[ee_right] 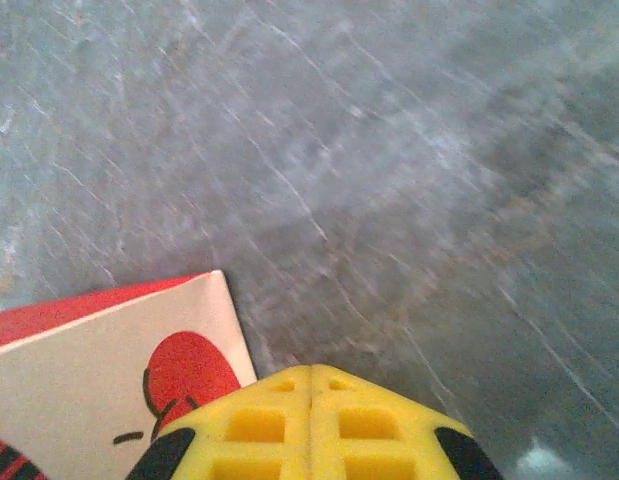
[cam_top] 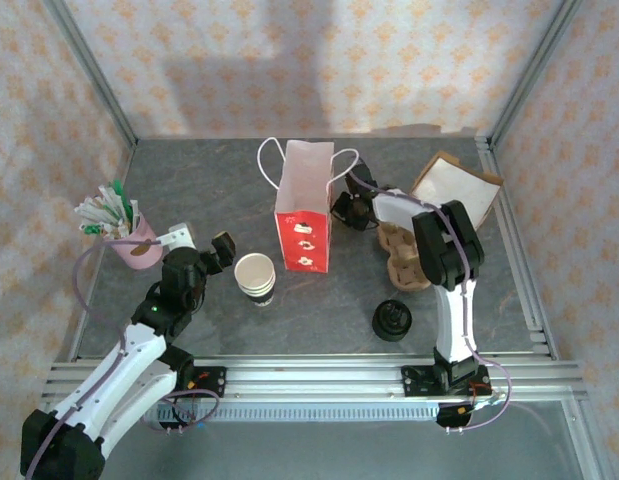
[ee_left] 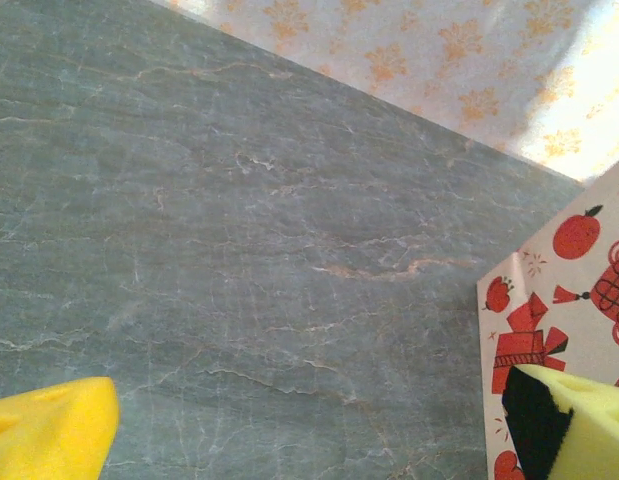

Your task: Pack the takeout coffee

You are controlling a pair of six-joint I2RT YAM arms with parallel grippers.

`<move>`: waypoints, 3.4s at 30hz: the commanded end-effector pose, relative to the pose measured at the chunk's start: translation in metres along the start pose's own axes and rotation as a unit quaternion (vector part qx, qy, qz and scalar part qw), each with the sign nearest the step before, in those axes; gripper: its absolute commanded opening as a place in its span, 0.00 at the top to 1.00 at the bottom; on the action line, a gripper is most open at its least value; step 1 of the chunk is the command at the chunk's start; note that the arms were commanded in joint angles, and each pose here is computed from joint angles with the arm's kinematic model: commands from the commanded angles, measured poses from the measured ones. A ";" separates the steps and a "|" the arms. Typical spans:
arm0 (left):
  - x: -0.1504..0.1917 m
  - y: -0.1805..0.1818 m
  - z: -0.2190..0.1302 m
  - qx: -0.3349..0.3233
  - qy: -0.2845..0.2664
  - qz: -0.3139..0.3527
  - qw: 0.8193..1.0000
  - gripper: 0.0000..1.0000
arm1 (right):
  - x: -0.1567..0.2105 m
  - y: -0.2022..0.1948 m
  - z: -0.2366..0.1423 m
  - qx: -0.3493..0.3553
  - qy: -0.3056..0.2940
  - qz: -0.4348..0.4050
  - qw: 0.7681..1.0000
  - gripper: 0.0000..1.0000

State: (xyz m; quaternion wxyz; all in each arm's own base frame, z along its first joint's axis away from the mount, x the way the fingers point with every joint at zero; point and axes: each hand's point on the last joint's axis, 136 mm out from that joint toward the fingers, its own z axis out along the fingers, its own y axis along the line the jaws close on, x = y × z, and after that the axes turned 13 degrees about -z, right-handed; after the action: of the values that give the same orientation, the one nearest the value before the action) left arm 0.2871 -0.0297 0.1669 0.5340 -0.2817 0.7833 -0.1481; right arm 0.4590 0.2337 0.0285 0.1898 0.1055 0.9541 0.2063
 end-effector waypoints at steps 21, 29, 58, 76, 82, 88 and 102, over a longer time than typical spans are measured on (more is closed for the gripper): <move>-0.029 -0.003 -0.022 0.022 -0.060 -0.051 0.997 0.00 | 0.001 -0.014 -0.125 0.046 -0.058 -0.086 0.994 0.48; -0.033 0.000 -0.024 0.013 -0.065 -0.051 0.996 0.00 | 0.050 -0.001 -0.195 0.032 -0.059 -0.167 0.984 0.09; 0.014 0.024 0.052 -0.010 0.145 -0.240 0.960 0.27 | 0.202 0.141 -0.293 -0.090 -0.043 -0.443 0.891 0.23; 0.013 0.039 0.052 -0.041 0.134 -0.230 0.963 0.39 | 0.256 0.216 -0.193 -0.015 0.087 -0.539 0.837 0.71; 0.009 0.039 0.049 -0.042 0.129 -0.228 0.964 0.39 | 0.266 0.222 -0.169 0.019 0.105 -0.565 0.818 0.73; 0.008 0.039 0.047 -0.041 0.126 -0.226 0.965 0.39 | 0.267 0.223 -0.153 0.041 0.112 -0.574 0.810 0.75; 0.005 0.037 0.045 -0.037 0.121 -0.227 0.966 0.39 | 0.266 0.225 -0.143 0.053 0.109 -0.580 0.805 0.89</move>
State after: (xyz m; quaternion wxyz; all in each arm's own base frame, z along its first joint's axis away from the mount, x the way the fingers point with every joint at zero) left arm 0.3138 -0.0091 0.1145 0.3580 -0.4498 0.7686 -0.2807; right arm 0.1847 0.4630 0.1569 0.1550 -0.4789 0.8633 0.0366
